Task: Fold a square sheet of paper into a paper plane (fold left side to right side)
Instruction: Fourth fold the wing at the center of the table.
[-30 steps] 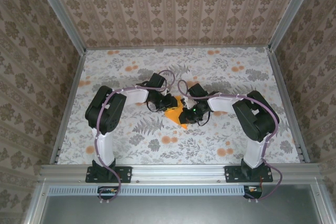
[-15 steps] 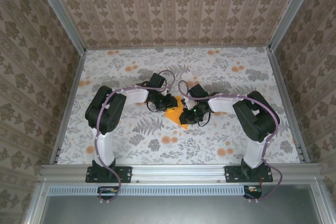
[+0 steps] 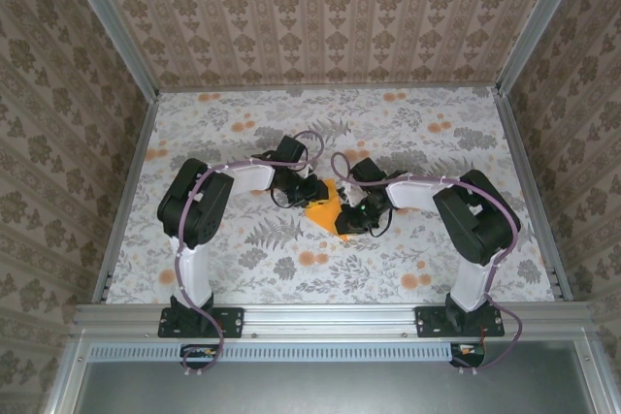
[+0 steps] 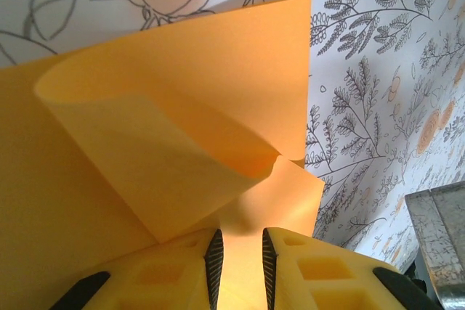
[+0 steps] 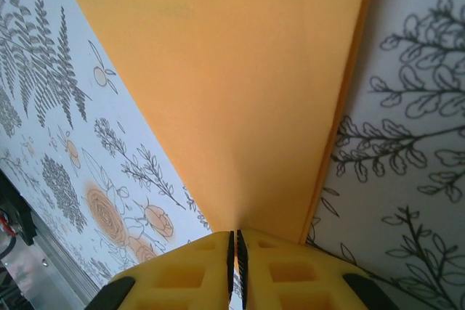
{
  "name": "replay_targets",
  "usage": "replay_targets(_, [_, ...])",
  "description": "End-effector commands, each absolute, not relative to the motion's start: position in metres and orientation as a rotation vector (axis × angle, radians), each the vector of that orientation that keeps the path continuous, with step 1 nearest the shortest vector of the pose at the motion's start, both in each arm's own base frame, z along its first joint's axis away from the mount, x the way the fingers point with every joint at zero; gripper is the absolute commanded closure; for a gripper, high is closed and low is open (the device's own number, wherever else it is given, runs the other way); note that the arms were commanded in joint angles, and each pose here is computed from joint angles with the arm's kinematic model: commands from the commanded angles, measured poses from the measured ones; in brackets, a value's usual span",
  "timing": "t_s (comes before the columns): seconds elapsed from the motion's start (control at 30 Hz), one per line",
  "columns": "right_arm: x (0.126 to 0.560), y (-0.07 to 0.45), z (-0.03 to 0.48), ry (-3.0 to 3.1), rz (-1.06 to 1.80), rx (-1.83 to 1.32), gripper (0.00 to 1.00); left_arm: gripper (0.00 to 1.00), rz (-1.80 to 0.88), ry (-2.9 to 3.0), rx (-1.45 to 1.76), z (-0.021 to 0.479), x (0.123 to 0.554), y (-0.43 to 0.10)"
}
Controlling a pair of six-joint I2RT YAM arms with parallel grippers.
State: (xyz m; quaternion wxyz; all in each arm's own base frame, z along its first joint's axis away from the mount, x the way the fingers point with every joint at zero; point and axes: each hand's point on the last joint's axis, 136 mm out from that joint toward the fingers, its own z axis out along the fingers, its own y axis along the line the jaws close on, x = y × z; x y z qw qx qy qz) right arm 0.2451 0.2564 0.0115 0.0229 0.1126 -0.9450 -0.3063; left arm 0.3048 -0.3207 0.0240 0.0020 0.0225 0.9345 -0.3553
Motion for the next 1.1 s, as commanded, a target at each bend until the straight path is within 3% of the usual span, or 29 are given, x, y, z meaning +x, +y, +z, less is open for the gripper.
replay_targets(0.0, [0.193, 0.223, -0.004, -2.797, -0.699, 0.267, 0.86, 0.74, -0.934, 3.014, -0.004, -0.005, 0.302, -0.290])
replay_targets(0.43, [0.185, 0.214, -0.003, -2.787, -0.640, 0.265, 0.87, 0.74, -0.934, 3.017, -0.006, -0.007, 0.304, -0.289])
replay_targets(0.7, [0.186, 0.214, 0.010, -2.809, -0.655, 0.283, 0.94, 0.74, -0.938, 3.016, -0.005, -0.007, 0.304, -0.290])
replay_targets(0.93, [0.220, 0.249, 0.075, -2.877, -1.047, 0.341, 0.94, 0.74, -0.949, 3.000, 0.014, -0.001, 0.306, -0.295])
replay_targets(1.07, [0.253, 0.271, 0.079, -2.913, -1.179, 0.313, 0.94, 0.74, -0.951, 3.000, 0.018, -0.001, 0.305, -0.296])
